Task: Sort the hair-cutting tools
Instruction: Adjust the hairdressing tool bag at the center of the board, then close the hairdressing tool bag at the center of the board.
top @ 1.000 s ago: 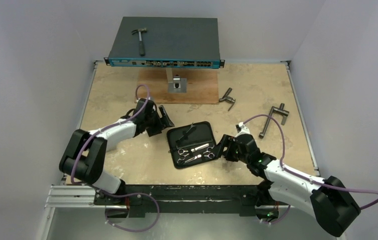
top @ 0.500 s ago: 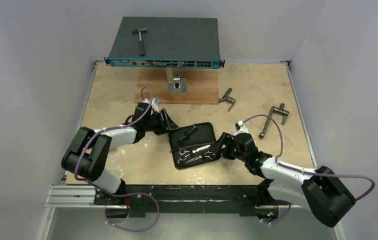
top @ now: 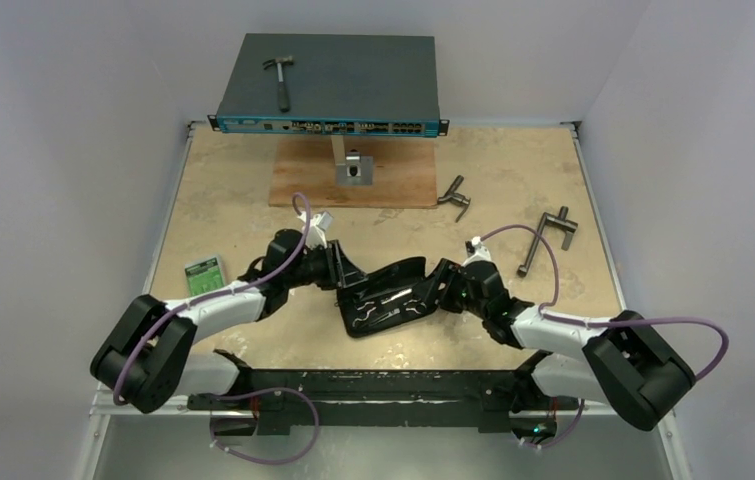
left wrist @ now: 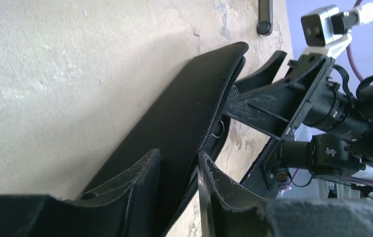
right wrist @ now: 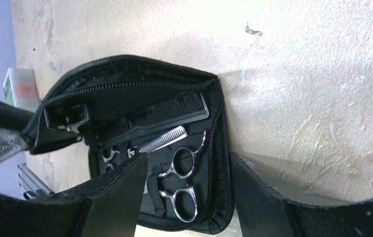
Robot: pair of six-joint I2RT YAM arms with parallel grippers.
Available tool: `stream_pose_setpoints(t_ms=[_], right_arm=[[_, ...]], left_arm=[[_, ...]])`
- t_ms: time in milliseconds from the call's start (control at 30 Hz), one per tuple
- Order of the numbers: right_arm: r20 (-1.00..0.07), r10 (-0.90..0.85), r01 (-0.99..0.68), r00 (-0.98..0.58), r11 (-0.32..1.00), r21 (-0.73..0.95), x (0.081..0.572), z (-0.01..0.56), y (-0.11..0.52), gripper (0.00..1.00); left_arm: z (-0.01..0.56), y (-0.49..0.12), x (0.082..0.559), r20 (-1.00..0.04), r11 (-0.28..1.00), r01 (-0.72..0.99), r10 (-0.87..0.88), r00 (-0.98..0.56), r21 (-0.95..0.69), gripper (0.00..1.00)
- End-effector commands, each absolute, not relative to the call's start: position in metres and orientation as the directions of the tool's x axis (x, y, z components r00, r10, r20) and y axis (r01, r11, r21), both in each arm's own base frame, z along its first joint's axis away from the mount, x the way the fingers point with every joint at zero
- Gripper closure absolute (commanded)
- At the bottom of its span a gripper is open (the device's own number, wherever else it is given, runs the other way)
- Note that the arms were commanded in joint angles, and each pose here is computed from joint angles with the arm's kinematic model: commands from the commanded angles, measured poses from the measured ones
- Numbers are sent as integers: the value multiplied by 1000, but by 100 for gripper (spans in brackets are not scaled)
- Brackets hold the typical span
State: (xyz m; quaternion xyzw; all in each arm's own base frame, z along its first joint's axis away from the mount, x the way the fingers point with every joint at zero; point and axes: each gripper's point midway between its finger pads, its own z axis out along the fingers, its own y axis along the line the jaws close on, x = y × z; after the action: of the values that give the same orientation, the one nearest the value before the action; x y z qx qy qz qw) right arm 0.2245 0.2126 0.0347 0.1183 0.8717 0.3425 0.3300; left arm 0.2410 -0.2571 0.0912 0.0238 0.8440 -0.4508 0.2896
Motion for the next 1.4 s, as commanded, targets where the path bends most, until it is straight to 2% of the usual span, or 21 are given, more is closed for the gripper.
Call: stream_pose_setpoints(t_ms=[0,267,533,567,733,867,1133,1367], right_arm=[[-474,400,39,-785,795,606,217,11,201,38],[-491,396,19,-776,793,609,216,25,199,34],[-613,349,-129,-709,790,600,215,72,193,32],[-618,345,-153,-707,778,610,213,79,195,35],[-645,319,-312,-694,674,669,202,114,219,58],[-658,281,-394,-699,616,682,200,138,244,72],[-675,237,-466,-698,565,681,203,163,285,89],[-676,237,-431,-697,615,660,219,149,290,100]], left_arm=[[94,-256,227,-568,601,361,-194,-800,-713,68],[86,-249,215,-586,652,355,-171,-792,-670,67],[87,-247,219,-590,666,338,-192,-784,-665,66],[88,-247,219,-589,664,338,-192,-785,-667,66],[90,-246,218,-594,664,342,-193,-781,-665,66],[92,-243,217,-604,668,346,-196,-772,-659,66],[90,-241,212,-606,669,350,-191,-772,-656,67],[88,-243,211,-602,667,349,-190,-775,-659,67]])
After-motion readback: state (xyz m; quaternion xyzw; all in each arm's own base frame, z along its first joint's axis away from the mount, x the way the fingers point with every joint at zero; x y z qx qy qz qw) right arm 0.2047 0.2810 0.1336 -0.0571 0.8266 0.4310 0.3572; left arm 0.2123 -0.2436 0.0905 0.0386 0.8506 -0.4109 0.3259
